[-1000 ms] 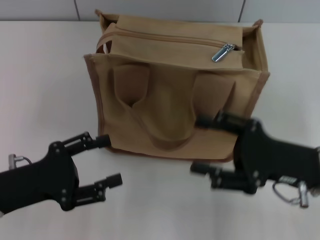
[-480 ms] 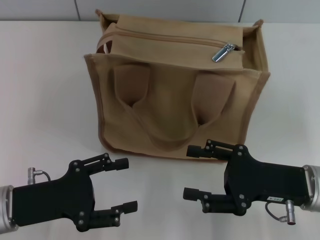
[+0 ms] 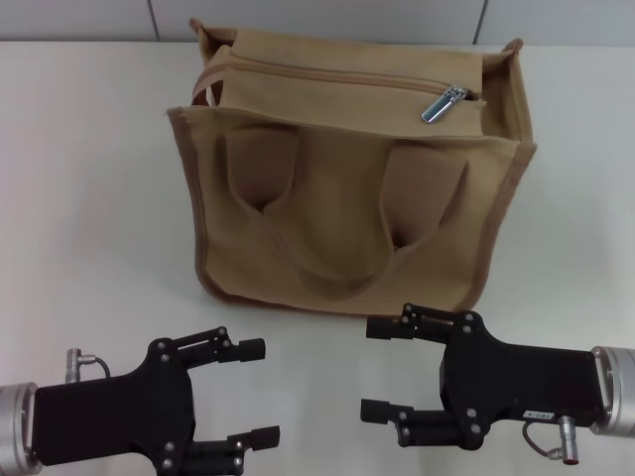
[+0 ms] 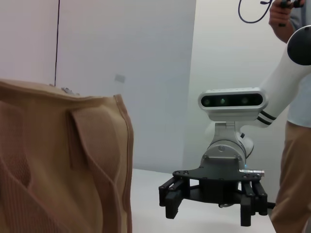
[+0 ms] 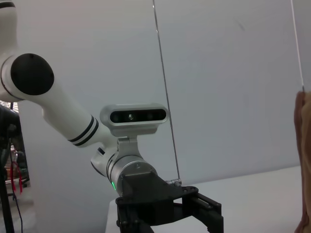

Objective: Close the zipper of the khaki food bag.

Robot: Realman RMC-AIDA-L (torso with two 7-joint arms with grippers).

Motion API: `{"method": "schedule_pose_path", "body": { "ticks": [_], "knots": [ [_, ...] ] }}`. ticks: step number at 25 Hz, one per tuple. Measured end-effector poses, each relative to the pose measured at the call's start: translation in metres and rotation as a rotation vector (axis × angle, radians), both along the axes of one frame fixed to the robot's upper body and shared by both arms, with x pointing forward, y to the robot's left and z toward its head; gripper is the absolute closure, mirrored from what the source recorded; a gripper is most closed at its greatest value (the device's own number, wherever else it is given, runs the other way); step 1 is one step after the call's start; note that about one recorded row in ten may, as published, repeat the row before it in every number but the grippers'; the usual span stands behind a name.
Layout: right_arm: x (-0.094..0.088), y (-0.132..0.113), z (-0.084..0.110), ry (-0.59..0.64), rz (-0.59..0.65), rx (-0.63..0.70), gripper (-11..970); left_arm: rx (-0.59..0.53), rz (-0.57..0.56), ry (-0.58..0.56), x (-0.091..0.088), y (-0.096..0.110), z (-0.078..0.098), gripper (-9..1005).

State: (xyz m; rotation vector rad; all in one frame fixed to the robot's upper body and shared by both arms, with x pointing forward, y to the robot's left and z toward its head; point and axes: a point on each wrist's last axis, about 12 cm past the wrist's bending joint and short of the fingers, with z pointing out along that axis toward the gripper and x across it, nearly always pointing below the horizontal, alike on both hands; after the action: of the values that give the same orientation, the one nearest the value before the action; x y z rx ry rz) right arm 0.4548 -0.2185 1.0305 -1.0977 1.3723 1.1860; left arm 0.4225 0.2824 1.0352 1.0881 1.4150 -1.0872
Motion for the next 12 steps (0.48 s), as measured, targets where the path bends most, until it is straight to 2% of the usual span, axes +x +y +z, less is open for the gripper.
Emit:
{"method": "schedule_pose_path", "body": {
  "ticks": [12],
  "knots": [
    [-0.0046,0.0016,-0.0013,0.019,0.004,0.017,197,0.003,-0.011,0.022,-0.0071,0.0008,-0.0029,210]
  ]
}}
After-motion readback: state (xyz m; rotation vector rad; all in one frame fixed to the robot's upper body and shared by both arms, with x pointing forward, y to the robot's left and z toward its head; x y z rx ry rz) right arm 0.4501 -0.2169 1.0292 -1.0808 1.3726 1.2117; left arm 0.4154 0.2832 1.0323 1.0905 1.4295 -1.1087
